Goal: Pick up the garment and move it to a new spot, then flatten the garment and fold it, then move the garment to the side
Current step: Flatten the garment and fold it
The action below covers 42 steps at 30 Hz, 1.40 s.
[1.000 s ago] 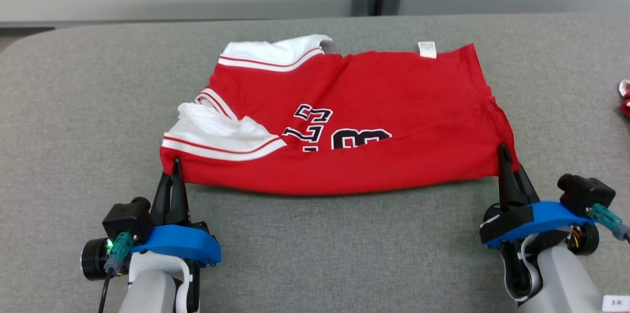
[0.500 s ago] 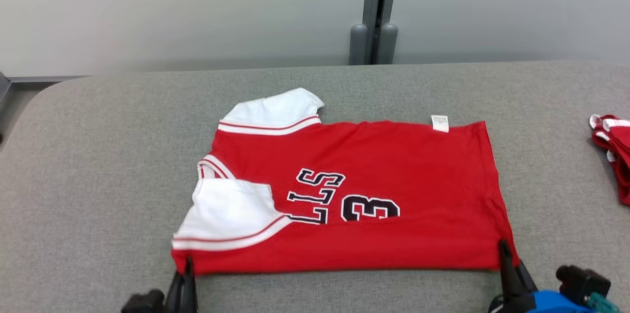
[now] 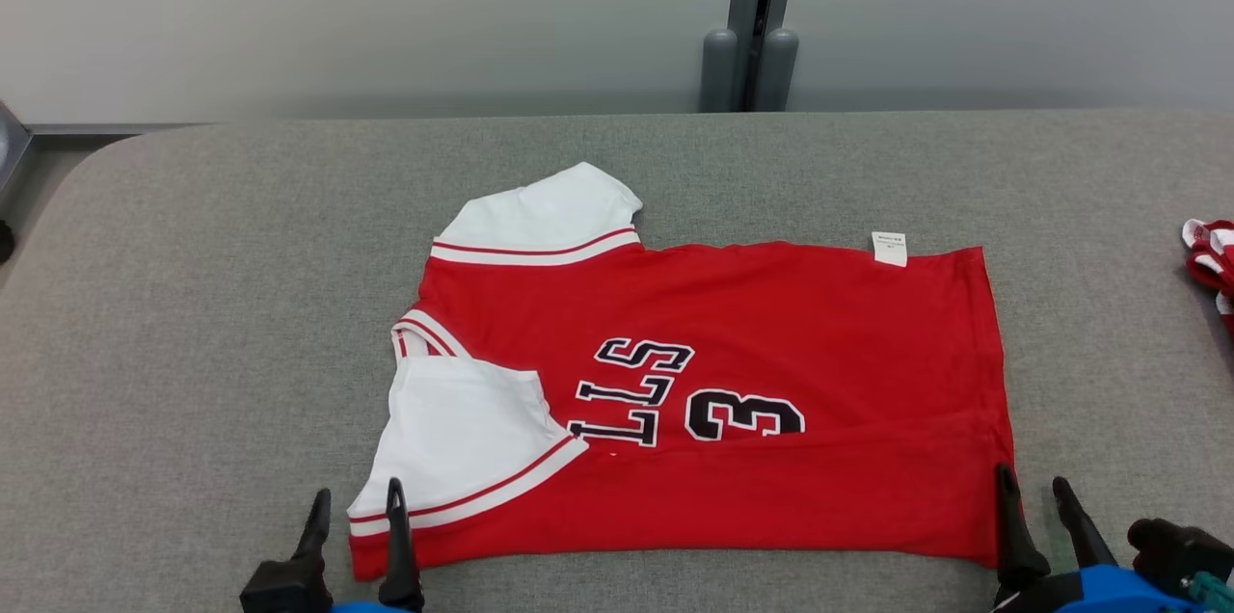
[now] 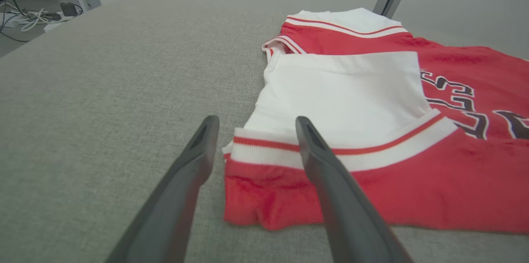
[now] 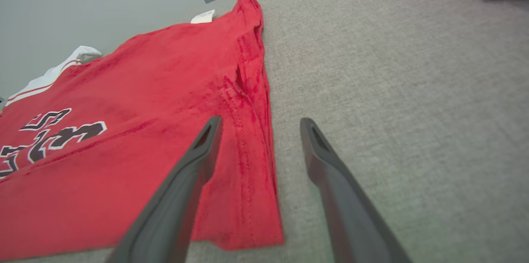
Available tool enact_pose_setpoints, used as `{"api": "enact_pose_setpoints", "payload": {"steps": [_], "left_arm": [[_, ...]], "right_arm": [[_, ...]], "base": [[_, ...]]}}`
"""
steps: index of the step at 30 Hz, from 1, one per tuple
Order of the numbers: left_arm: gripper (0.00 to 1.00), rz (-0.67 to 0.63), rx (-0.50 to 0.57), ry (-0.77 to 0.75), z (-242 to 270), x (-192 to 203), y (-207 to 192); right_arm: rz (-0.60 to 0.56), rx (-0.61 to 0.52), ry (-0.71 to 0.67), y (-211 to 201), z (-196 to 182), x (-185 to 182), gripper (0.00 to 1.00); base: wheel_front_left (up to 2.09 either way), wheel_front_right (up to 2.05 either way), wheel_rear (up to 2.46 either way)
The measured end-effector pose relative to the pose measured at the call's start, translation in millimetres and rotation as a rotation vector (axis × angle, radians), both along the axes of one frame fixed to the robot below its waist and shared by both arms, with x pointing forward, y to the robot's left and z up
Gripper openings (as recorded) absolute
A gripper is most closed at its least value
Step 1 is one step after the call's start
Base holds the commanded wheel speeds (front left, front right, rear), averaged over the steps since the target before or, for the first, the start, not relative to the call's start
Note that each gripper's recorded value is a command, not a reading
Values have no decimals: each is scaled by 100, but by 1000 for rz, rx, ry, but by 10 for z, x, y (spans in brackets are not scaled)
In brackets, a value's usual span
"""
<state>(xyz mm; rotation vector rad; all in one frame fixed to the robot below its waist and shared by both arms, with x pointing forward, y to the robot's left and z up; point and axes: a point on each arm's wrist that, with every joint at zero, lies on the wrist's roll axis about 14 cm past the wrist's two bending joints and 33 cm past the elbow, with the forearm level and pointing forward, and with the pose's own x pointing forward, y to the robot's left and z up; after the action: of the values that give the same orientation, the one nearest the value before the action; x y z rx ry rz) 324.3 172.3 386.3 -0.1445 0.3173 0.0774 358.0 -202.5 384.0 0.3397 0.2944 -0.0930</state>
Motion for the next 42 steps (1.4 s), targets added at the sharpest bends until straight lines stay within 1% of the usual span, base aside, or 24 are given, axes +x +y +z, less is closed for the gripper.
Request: {"api": "enact_pose_setpoints", "payload": {"steps": [2, 5, 7, 10, 14, 18, 23, 27, 28, 29, 30, 31, 37, 42], "left_arm": [[100, 3, 15, -40, 109, 120, 25], [100, -11, 32, -101, 271, 365, 13], [100, -35, 44, -132, 346, 543, -34], [100, -88, 55, -163, 400, 821, -149], [100, -160, 65, -169, 370, 1162, -276], [100, -220, 107, -183, 388, 1504, -304], [100, -278, 152, -154, 315, 1774, -286], [100, -312, 182, -142, 323, 1965, -282], [100, -320, 189, -140, 330, 2004, -276], [100, -323, 194, -137, 329, 2038, -265], [100, -332, 201, -130, 325, 2069, -264], [100, -339, 206, -124, 323, 2099, -266], [100, -385, 243, -111, 396, 2346, -268], [100, -402, 242, -58, 401, 2592, -273]], "right_arm": [[-6, -12, -16, -47, 43, 108, 100], [15, -57, -38, -110, 109, 328, 100], [29, -90, -51, -172, 149, 510, 100], [60, -134, -33, -239, 124, 767, 100], [111, -189, -14, -286, 119, 1136, 100], [164, -210, 15, -226, 47, 1386, 100], [206, -242, 28, -193, 8, 1619, 100], [242, -262, 47, -138, -57, 1703, 100], [250, -265, 53, -124, -75, 1712, 95], [254, -264, 55, -114, -90, 1720, 47], [260, -263, 56, -101, -103, 1725, 10], [262, -263, 57, -97, -112, 1731, 0], [254, -263, 35, -149, -104, 1785, 0], [246, -263, 25, -184, -119, 1838, 0]], "base": [[0, 0, 0], [0, 0, 0], [0, 0, 0], [0, 0, 0], [0, 0, 0], [0, 0, 0], [0, 0, 0], [0, 0, 0], [0, 0, 0], [0, 0, 0], [0, 0, 0], [0, 0, 0], [0, 0, 0], [0, 0, 0]]}}
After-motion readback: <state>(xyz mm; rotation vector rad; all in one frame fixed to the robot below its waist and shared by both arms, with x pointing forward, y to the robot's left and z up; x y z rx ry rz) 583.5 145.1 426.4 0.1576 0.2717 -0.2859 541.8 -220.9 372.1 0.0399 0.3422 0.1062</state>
